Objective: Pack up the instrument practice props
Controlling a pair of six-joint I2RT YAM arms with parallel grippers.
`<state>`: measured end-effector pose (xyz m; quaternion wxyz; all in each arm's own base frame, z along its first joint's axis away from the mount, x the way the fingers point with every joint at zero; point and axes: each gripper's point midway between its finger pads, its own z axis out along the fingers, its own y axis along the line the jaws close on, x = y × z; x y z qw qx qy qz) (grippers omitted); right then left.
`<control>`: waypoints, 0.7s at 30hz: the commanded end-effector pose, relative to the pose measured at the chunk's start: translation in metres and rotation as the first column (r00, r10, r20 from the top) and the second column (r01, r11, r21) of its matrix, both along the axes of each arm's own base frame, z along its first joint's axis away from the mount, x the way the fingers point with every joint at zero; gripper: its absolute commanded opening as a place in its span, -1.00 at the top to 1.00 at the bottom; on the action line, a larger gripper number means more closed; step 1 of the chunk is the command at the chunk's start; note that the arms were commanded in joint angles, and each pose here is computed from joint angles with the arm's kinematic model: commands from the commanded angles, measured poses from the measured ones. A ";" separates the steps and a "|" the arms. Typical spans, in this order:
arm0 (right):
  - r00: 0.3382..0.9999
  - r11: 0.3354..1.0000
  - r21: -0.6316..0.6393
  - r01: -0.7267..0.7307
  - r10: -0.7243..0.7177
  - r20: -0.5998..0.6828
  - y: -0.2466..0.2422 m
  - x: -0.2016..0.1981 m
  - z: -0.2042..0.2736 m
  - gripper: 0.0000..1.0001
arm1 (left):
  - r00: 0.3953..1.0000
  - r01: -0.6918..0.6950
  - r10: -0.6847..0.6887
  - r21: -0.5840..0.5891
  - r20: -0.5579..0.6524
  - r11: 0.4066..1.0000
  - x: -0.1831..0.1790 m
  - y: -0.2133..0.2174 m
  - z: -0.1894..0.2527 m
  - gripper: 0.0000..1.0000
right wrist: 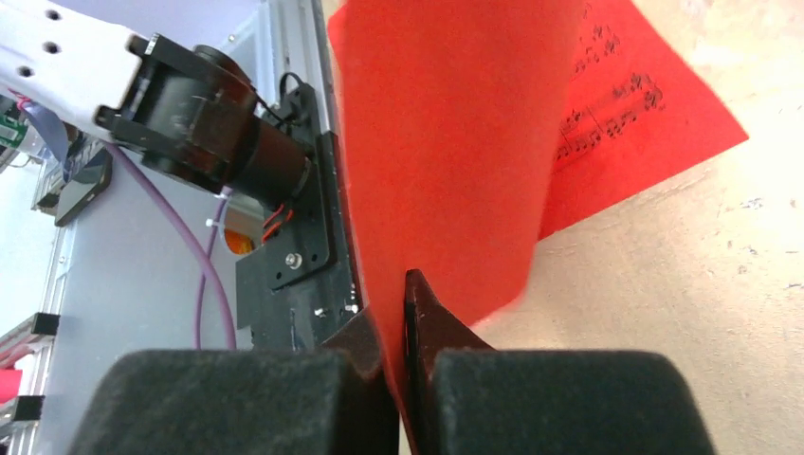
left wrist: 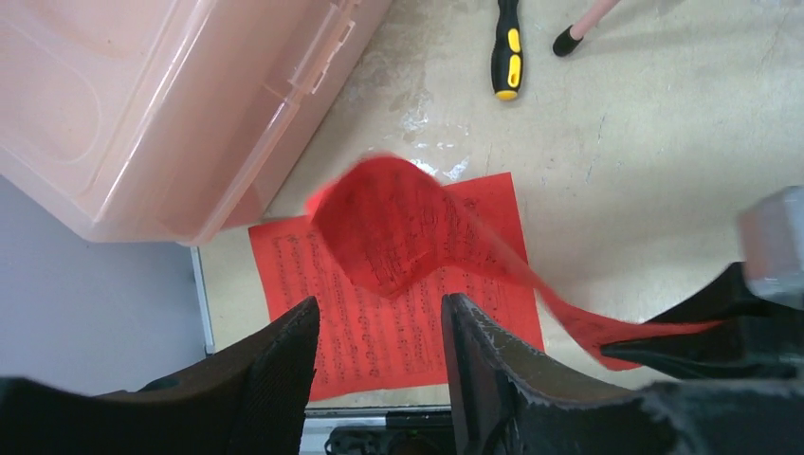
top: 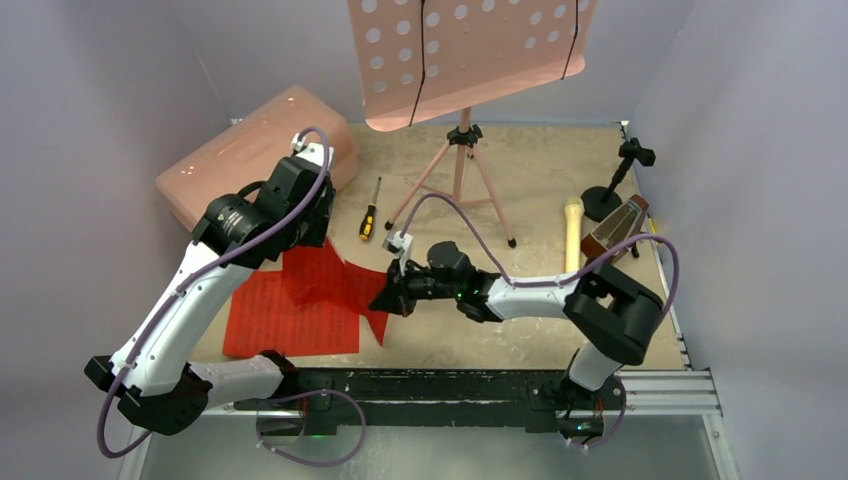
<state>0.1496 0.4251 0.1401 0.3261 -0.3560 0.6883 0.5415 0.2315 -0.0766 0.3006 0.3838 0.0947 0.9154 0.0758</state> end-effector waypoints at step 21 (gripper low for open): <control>0.942 0.837 -0.456 0.302 -0.336 0.006 -0.029 0.099 -0.102 0.88 | 0.899 -0.028 0.050 -0.058 0.434 0.998 0.055 -0.001 -0.019 -0.13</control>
